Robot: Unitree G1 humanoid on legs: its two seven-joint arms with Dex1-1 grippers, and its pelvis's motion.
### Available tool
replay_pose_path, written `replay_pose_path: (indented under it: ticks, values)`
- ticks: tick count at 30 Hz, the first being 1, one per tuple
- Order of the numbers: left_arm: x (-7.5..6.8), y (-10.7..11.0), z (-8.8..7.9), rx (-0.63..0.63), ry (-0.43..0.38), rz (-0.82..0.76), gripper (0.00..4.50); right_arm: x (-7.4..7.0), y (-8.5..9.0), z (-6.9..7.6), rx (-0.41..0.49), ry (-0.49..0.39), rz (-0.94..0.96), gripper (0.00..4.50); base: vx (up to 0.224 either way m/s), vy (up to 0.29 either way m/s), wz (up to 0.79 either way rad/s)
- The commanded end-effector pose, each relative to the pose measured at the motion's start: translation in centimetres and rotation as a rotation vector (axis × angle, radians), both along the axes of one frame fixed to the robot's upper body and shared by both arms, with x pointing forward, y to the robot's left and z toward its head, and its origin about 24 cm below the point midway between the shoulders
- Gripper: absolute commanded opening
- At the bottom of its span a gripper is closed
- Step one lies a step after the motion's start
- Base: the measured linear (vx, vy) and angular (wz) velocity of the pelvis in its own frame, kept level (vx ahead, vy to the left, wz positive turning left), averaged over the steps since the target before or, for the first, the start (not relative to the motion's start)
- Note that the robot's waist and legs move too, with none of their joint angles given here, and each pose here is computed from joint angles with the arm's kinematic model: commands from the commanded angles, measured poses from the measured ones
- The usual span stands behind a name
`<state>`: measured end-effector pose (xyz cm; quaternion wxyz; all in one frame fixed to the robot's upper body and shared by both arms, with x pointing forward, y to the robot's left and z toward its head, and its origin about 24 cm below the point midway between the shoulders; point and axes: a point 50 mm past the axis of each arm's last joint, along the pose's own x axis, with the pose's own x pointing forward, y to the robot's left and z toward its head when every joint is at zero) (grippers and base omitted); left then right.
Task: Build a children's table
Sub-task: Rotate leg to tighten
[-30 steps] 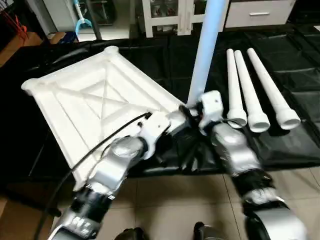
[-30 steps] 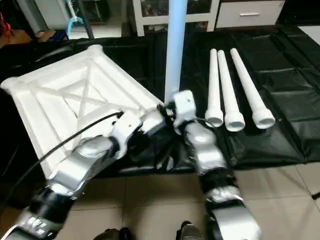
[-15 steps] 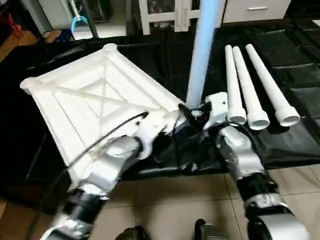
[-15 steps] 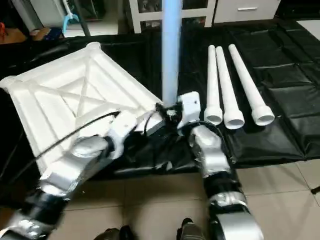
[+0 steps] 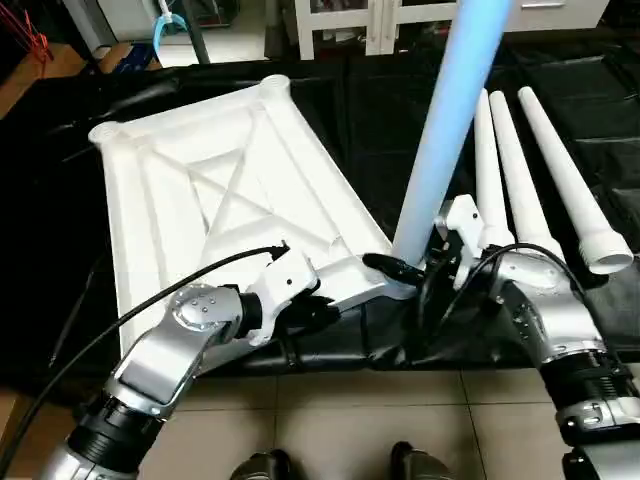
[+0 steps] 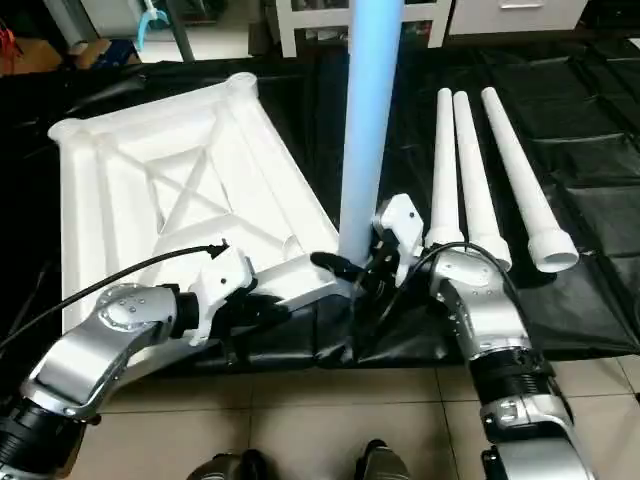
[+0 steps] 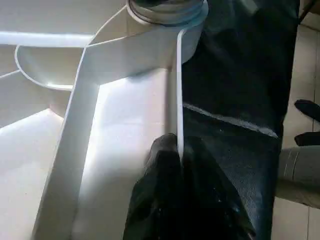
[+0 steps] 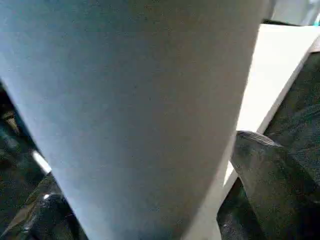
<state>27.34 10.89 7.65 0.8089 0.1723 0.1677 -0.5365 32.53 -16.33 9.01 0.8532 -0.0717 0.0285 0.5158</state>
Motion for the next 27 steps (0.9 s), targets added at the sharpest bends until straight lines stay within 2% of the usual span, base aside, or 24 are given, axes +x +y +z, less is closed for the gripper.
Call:
replay_pose_path:
  ticks: [1, 4, 6, 13, 17, 20, 21, 24, 26, 27]
  values:
    - [-0.9, 0.5, -1.3, 0.022, 0.083, -0.035, 0.00, -0.1, -0.9, 0.0, -0.034, 0.015, 0.002, 3.59, 0.000, 0.000, 0.00]
    - [-0.9, 0.5, -1.3, 0.022, 0.086, -0.034, 0.00, -0.1, -1.0, -0.2, -0.043, 0.026, 0.010, 3.53, 0.000, 0.000, 0.00]
    - [-0.9, 0.5, -1.3, 0.019, 0.087, -0.034, 0.00, -0.2, -0.9, -0.7, -0.061, 0.035, 0.016, 3.23, 0.000, 0.000, 0.00]
    - [-0.9, 0.3, -1.3, 0.014, 0.087, -0.030, 0.00, -0.1, -1.0, -1.1, -0.058, 0.040, -0.022, 2.75, 0.000, 0.000, 0.00]
    - [-0.6, 0.1, -1.4, -0.003, 0.083, 0.009, 0.00, 0.7, -1.2, -1.7, -0.041, 0.043, -0.171, 2.43, 0.000, 0.000, 0.00]
    - [0.2, -0.4, -1.5, -0.003, 0.059, 0.082, 0.00, 1.4, -1.1, -2.9, -0.041, 0.084, -0.354, 2.40, 0.000, 0.000, 0.00]
    - [1.1, -1.0, -1.5, -0.006, 0.031, 0.181, 0.00, 1.8, -0.7, -3.9, -0.027, 0.138, -0.494, 2.38, 0.000, 0.000, 0.00]
    - [1.9, -1.4, -1.5, -0.018, 0.032, 0.275, 0.00, 1.9, -0.3, -4.7, -0.043, 0.164, -0.583, 2.36, 0.000, 0.000, 0.00]
    - [3.0, -1.9, -1.2, -0.050, 0.018, 0.403, 0.00, 1.9, 0.5, -5.7, -0.079, 0.186, -0.679, 2.33, 0.000, 0.000, 0.00]
    - [3.8, -2.3, -0.9, -0.075, -0.009, 0.478, 0.00, 2.0, 1.5, -6.1, -0.081, 0.194, -0.731, 2.33, 0.000, 0.000, 0.00]
